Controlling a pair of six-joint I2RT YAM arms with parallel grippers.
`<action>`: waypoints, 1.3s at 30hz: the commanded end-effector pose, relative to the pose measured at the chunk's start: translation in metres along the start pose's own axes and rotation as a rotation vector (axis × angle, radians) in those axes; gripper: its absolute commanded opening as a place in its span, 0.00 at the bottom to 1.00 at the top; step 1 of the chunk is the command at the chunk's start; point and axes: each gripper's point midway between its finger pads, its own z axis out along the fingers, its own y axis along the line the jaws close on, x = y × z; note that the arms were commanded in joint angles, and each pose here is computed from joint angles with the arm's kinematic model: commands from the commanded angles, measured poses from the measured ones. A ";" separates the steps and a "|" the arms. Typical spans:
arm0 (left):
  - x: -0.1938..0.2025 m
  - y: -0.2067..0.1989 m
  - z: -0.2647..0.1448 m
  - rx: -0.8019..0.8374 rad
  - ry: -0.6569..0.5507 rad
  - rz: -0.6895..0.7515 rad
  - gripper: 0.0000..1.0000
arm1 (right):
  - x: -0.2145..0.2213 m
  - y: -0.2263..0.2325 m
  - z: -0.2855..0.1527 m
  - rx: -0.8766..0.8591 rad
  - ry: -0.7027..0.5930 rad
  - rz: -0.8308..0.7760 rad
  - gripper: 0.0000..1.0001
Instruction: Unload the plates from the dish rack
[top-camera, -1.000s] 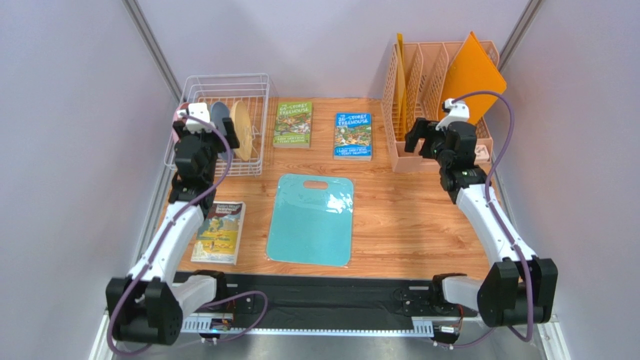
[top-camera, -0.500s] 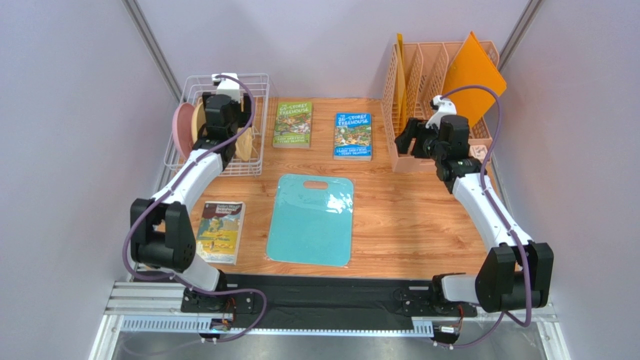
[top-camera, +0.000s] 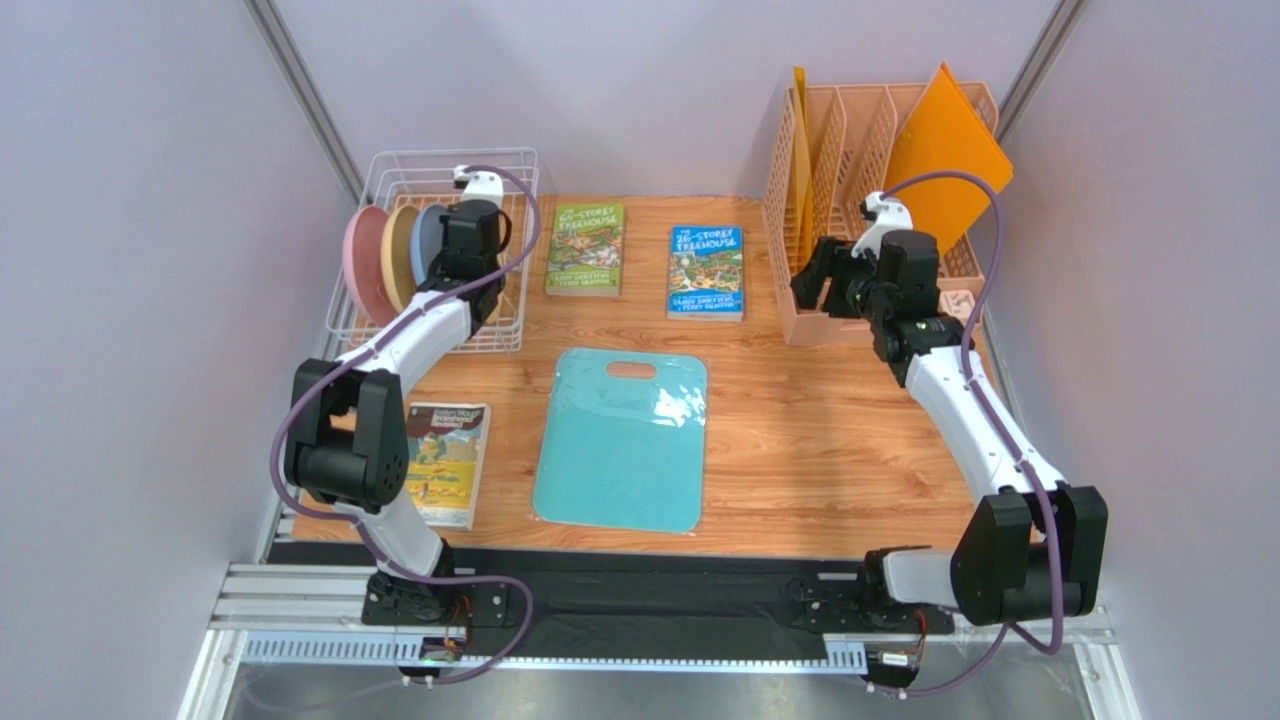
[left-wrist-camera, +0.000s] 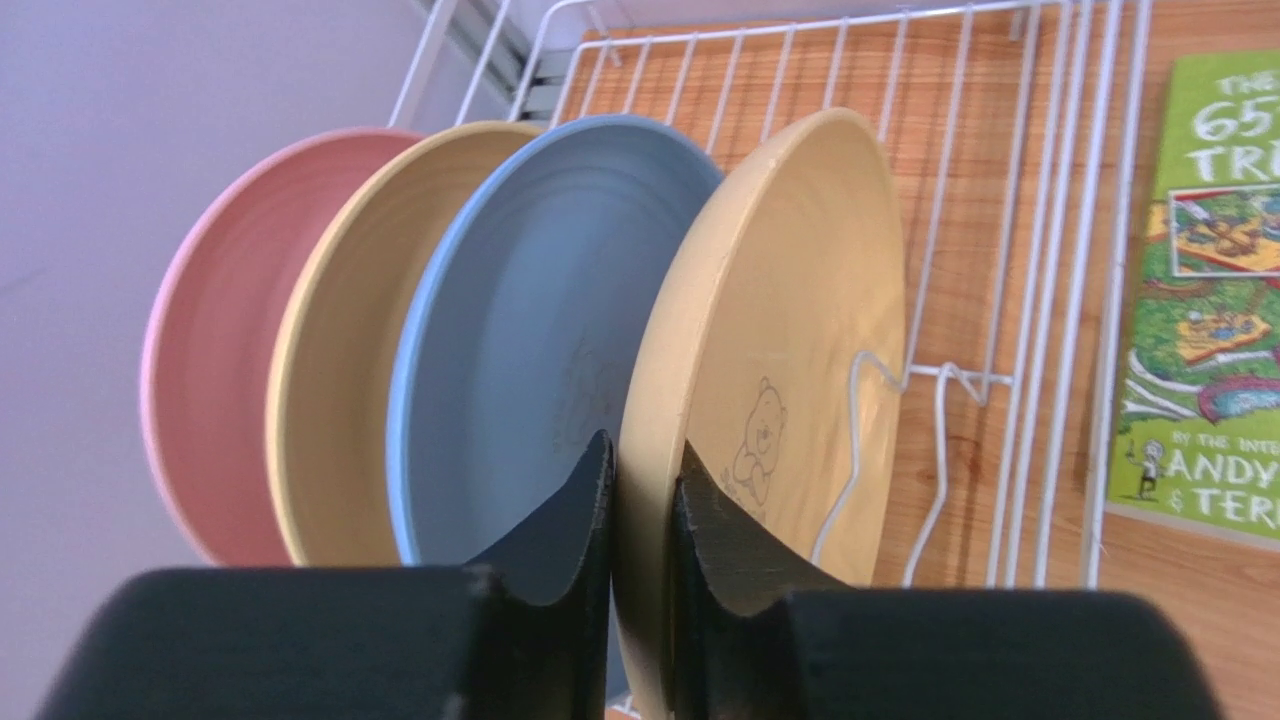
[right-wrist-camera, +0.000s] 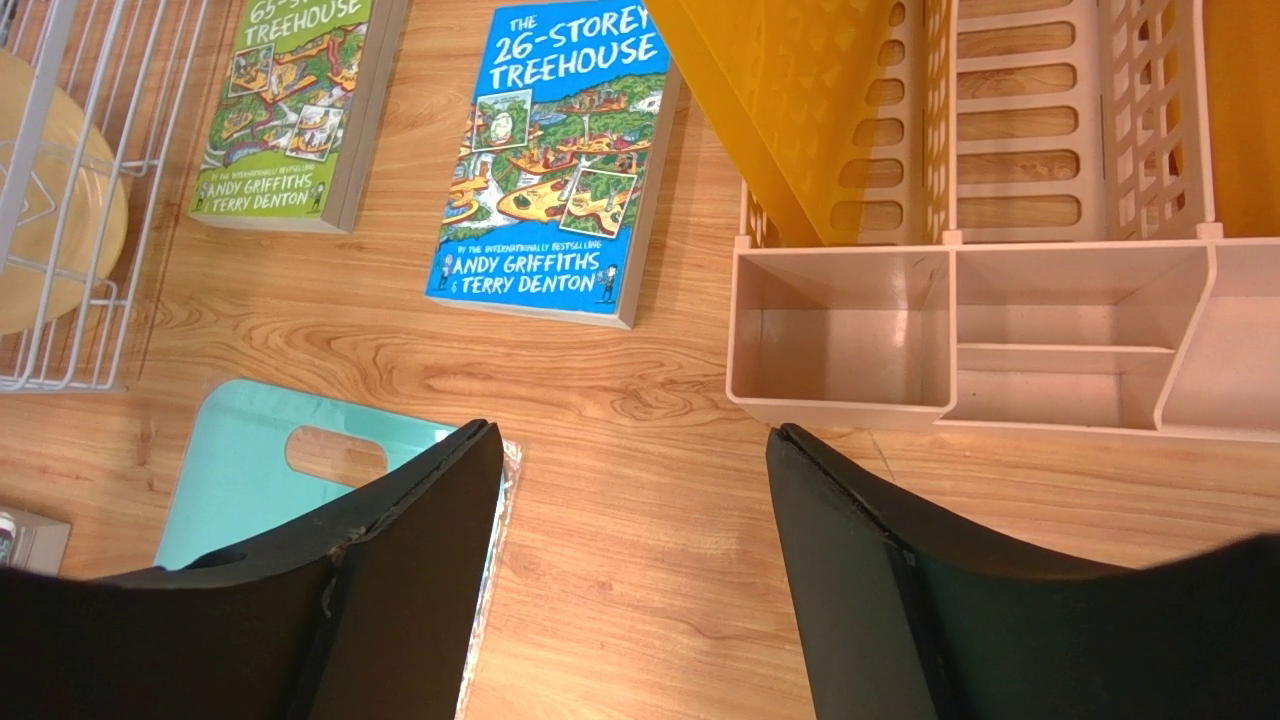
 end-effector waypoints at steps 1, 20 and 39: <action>-0.022 0.009 -0.008 -0.076 -0.065 -0.007 0.08 | -0.021 0.010 -0.009 -0.024 -0.058 -0.013 0.70; -0.116 0.068 -0.074 -0.436 -0.232 0.091 0.00 | -0.012 0.015 -0.011 -0.052 -0.017 -0.007 0.77; -0.054 -0.075 -0.185 0.690 -0.004 -0.433 0.00 | 0.010 0.132 -0.032 -0.490 0.062 0.033 0.78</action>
